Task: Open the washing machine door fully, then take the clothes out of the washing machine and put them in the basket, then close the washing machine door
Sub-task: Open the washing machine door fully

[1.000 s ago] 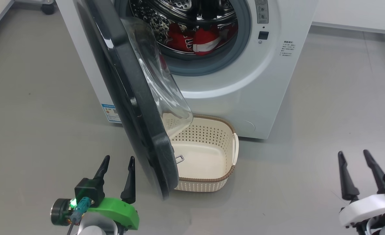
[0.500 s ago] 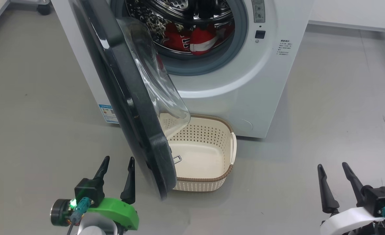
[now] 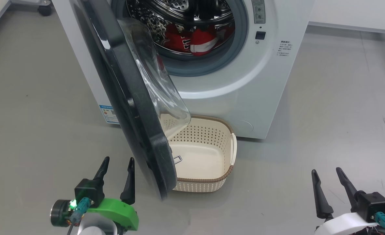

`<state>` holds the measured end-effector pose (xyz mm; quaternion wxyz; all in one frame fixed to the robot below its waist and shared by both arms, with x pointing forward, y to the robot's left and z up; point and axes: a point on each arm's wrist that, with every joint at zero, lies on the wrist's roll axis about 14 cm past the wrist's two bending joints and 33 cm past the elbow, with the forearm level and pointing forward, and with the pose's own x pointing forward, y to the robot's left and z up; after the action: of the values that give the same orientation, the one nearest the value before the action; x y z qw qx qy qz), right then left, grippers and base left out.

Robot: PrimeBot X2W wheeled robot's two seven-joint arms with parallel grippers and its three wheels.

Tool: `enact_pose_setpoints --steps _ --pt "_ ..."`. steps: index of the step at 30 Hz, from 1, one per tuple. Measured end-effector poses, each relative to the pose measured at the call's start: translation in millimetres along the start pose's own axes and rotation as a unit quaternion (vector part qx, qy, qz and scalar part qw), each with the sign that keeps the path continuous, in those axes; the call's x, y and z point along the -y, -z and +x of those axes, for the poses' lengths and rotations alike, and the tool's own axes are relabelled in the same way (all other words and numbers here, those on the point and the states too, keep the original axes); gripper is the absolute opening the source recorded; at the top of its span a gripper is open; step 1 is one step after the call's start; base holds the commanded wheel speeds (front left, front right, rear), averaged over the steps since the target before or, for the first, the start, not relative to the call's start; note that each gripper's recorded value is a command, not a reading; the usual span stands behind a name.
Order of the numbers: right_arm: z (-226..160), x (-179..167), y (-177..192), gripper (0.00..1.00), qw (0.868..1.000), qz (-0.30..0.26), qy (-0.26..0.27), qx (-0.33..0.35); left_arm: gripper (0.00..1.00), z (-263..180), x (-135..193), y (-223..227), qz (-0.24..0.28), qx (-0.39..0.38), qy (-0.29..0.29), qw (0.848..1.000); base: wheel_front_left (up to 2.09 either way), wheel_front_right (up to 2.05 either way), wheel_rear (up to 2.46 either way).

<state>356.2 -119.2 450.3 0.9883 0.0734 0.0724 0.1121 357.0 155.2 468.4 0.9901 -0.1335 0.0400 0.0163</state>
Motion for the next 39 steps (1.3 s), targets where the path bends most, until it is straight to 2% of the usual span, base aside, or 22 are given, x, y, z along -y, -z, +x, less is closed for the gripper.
enact_pose_setpoints --steps 8,9,10,12,30,35,39 --pt "-1 -1 -1 1.00 1.000 0.002 0.003 0.003 1.00 0 0 0 0.000 -0.001 0.000 1.000 0.00 0.00 0.00" --pt "-1 -1 -1 1.00 1.000 0.002 0.004 0.004 0.97 0 0 0 0.000 -0.001 0.000 1.000 0.00 0.00 0.00" --pt "-1 -1 -2 1.00 1.000 0.002 0.004 0.004 0.48 -1 0 1 0.001 -0.001 0.000 1.000 0.00 0.00 0.00" --pt "-1 0 -2 1.00 1.000 0.001 0.005 0.005 0.00 -1 0 1 0.001 -0.002 -0.001 1.000 0.00 0.00 0.00" --pt "0 -2 -11 1.00 1.000 0.006 0.009 0.022 0.00 -3 -3 -1 0.008 0.003 -0.004 1.000 0.00 0.00 0.00" --pt "1 -5 -16 1.00 1.000 0.004 0.006 0.029 0.00 0 -8 -26 0.011 0.041 -0.010 0.999 0.00 0.00 0.00" --pt "2 -7 -19 1.00 0.999 -0.001 0.002 0.034 0.00 3 -14 -66 0.024 0.101 -0.013 0.995 0.00 0.00 0.00"
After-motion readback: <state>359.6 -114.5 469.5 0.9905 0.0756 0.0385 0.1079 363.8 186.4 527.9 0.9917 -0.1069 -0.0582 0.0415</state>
